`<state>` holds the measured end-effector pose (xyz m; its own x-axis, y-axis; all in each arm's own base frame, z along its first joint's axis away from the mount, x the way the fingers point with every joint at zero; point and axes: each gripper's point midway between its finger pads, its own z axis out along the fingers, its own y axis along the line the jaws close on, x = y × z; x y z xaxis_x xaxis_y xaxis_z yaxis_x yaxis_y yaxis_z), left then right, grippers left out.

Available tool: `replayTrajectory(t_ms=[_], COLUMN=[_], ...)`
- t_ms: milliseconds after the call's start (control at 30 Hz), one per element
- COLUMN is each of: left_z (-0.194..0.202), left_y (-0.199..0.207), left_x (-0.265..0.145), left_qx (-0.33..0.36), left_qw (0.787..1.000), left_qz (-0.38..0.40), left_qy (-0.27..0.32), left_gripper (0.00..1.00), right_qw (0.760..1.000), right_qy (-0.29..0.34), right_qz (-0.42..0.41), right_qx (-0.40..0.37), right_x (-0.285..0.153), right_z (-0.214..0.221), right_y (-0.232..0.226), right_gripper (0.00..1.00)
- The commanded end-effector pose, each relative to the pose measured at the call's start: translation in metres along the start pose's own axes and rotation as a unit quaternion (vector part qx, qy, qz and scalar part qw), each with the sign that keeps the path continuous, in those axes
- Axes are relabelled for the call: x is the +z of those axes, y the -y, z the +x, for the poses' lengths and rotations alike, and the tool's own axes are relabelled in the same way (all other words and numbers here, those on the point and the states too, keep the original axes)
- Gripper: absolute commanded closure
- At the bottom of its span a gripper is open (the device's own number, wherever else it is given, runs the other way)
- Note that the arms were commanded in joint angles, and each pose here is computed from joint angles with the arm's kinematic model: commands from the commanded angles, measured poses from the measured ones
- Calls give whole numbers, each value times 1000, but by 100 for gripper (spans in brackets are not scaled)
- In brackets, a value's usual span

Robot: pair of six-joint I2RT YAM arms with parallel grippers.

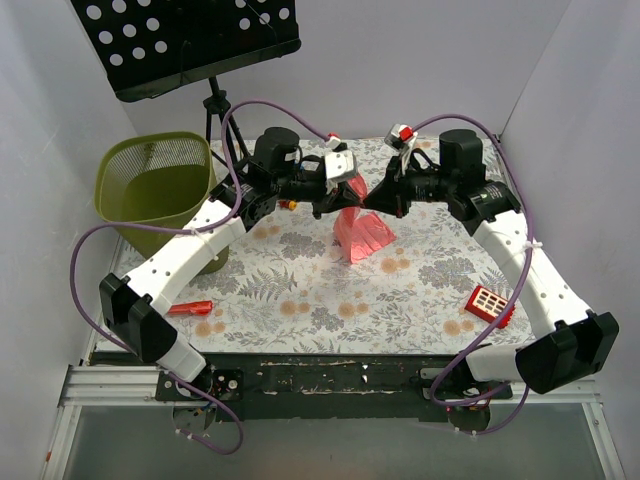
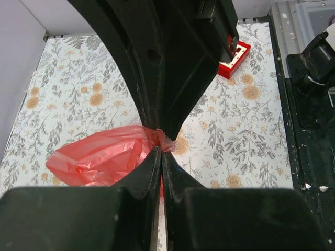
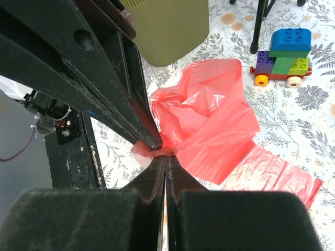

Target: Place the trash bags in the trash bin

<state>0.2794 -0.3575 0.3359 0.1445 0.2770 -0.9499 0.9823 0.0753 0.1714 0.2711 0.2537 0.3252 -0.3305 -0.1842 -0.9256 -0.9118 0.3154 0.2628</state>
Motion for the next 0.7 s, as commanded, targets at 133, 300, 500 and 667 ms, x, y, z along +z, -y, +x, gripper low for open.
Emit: replayTrajectory(t_ms=[133,300,500,667], left_z=[-11,-7,3,8], left_y=[5,3,-4,-4], left_x=[-7,-13,-21,-23], left_qx=[9,14,25,25], left_qw=[1000,1000,997,996], left_qz=[5,-21,-70,-82], left_qy=[16,16,12,11], left_gripper=[100,100,100,100], right_qw=[1000,996,986,987], right_qy=[10,20,34,35], right_qz=[22,57,101,89], right_qx=[1,64,131,127], right_x=[-4,-5,-16,-16], right_z=[-2,-2,-1,-3], right_y=[2,20,52,49], right_gripper=[99,99,99,99])
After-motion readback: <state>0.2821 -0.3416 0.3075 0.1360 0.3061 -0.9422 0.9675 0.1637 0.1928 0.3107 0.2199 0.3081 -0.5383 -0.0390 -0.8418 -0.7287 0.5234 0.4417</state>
